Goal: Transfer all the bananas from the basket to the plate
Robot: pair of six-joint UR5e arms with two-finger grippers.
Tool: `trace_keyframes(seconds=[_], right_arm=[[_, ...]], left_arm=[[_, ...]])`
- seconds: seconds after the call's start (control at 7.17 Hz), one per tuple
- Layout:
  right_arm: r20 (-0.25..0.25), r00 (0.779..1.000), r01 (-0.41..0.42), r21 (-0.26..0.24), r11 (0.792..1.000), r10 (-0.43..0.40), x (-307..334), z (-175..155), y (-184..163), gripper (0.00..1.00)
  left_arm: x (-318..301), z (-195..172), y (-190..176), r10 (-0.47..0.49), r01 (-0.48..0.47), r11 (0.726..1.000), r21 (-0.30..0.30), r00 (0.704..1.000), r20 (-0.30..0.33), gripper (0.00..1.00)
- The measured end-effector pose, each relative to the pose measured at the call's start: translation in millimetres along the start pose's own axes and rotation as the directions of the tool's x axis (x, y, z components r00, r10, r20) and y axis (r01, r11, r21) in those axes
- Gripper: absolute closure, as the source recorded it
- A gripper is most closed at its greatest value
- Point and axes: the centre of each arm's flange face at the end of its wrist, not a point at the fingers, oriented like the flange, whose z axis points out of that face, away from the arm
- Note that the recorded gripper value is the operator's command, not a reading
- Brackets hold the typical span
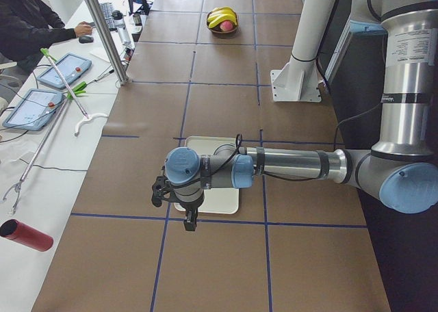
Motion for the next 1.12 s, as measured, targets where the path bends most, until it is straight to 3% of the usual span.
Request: trace_keyframes(seconds=[0.14,0.42,0.7,1.12], right_arm=[[-0.013,1.000,0.006,-0.016,1.000,-0.006,-30.9,10.2,-5.0,0.01],[-0.046,0.998,-0.034,0.024,0.999,0.036,-95.7,50.7,-16.0,0.00],[-0.007,0.998,-0.069,0.057,0.996,0.070,-125.0,92.9,-10.0,0.00],[0.010,0.997,-0.071,0.014,0.997,0.071,-141.7,126.4,7.2,0.01]], left_arm=[[3.1,-1.5,0.0,0.004,-0.004,1.000,0.005,1.000,-0.017,0.00],[6.8,-3.6,-0.3,0.006,-0.005,1.000,0.012,0.999,-0.037,0.00],[8.2,-4.9,-1.0,0.003,-0.002,1.000,0.015,0.999,-0.039,0.00],[8.3,-5.4,-0.7,0.004,-0.003,1.000,0.017,0.999,-0.034,0.00]])
